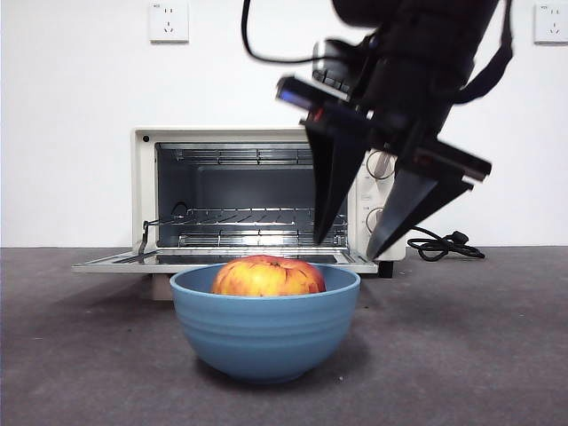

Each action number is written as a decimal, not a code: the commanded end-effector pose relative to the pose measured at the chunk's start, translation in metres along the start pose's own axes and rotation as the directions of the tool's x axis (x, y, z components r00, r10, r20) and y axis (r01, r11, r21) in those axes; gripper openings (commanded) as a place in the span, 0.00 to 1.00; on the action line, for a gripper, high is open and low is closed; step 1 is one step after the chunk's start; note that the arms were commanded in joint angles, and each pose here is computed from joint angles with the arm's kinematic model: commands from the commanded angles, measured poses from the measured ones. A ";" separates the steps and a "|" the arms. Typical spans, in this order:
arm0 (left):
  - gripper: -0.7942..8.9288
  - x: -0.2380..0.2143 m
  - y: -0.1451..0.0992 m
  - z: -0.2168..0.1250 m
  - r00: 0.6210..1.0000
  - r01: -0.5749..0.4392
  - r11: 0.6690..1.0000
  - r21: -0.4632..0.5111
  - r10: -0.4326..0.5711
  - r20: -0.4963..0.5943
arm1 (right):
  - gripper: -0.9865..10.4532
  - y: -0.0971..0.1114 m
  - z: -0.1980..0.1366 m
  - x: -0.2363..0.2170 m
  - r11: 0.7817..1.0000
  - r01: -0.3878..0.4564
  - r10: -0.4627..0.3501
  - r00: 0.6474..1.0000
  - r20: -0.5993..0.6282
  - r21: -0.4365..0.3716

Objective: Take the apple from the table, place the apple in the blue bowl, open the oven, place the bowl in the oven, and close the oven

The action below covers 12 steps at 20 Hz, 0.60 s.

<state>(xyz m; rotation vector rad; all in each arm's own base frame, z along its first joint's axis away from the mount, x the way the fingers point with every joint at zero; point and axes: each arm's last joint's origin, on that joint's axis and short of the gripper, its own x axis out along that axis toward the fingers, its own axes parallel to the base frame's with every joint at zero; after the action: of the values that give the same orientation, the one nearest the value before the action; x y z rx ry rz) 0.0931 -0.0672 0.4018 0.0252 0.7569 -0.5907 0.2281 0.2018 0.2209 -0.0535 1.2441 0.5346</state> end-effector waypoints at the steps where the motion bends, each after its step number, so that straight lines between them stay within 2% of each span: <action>1: 0.08 0.002 0.000 -0.003 1.000 -0.003 1.000 -0.006 0.003 -0.016 | 0.30 -0.002 0.002 0.014 1.000 0.019 -0.020 0.999 -0.046 -0.021; 3: 0.08 0.001 0.000 -0.003 1.000 -0.005 1.000 -0.006 0.004 -0.022 | 0.27 -0.003 0.001 0.025 0.999 0.031 -0.032 0.996 -0.078 -0.019; 5: 0.08 0.001 0.000 -0.004 1.000 -0.005 1.000 -0.006 0.005 -0.022 | 0.15 -0.003 0.002 0.027 0.999 0.042 -0.044 0.997 -0.070 -0.024; 7: 0.08 0.001 0.000 -0.004 1.000 -0.005 1.000 -0.006 0.005 -0.022 | 0.07 -0.002 0.005 0.028 0.999 0.032 -0.033 0.999 -0.042 -0.025; 12: 0.08 0.001 0.000 -0.004 1.000 -0.005 1.000 -0.006 0.005 -0.023 | 0.07 -0.003 0.005 0.026 0.999 0.045 -0.046 0.998 -0.037 -0.025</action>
<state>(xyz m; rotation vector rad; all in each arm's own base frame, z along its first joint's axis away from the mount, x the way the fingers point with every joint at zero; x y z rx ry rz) 0.0918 -0.0664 0.4005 0.0302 0.7742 -0.5876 0.2381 0.2100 0.1971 -0.1094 1.2789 0.5131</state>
